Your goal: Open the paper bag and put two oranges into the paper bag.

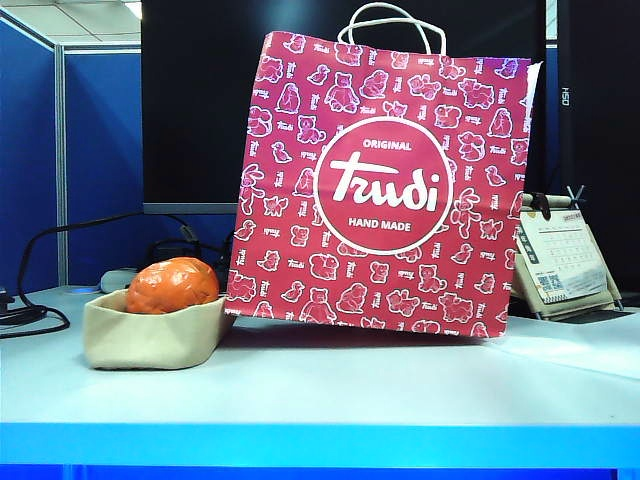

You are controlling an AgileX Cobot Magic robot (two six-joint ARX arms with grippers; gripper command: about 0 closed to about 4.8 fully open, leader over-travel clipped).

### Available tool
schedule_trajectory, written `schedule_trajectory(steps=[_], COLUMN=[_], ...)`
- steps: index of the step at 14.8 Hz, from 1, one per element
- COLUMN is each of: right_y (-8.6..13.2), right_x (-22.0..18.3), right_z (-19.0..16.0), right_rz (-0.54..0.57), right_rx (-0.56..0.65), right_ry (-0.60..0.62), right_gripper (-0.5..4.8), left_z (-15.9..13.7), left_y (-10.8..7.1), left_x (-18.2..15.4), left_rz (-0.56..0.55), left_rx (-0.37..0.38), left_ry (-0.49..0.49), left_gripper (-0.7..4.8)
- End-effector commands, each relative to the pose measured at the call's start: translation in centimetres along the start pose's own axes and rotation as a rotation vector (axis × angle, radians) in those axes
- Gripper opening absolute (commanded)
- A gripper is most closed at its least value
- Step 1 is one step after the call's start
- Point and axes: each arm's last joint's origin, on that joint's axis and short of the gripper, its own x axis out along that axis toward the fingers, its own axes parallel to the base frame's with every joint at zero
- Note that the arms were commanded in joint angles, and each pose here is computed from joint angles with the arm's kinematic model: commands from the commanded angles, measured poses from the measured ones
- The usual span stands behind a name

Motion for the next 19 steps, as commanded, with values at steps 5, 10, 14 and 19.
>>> schedule_trajectory(steps=[5,10,14,19], right_y=[-1.8,-3.5,-3.5,-3.4], right_x=[9.5,12.2,12.2,12.2], right_z=[7.6,6.6,6.6,6.5], right_rz=[0.088,0.118,0.119,0.152], right_rx=[-0.024,0.080,0.078,0.089], right_ry=[0.086,0.194,0.192,0.216], right_gripper=[2.97,2.97,2.97,2.97], left_z=[-0.3,-9.5,-11.4,-12.4], left_y=[4.8,5.3,4.2,4.6], left_x=[14.3,19.3,20.3,20.5], left_rz=[-0.007,-0.083,0.050,0.060], left_rx=[-0.230,-0.215,0.015,0.027], left_ry=[0.788,1.098,1.102,1.135], left_gripper=[3.16,3.19,3.51,4.48])
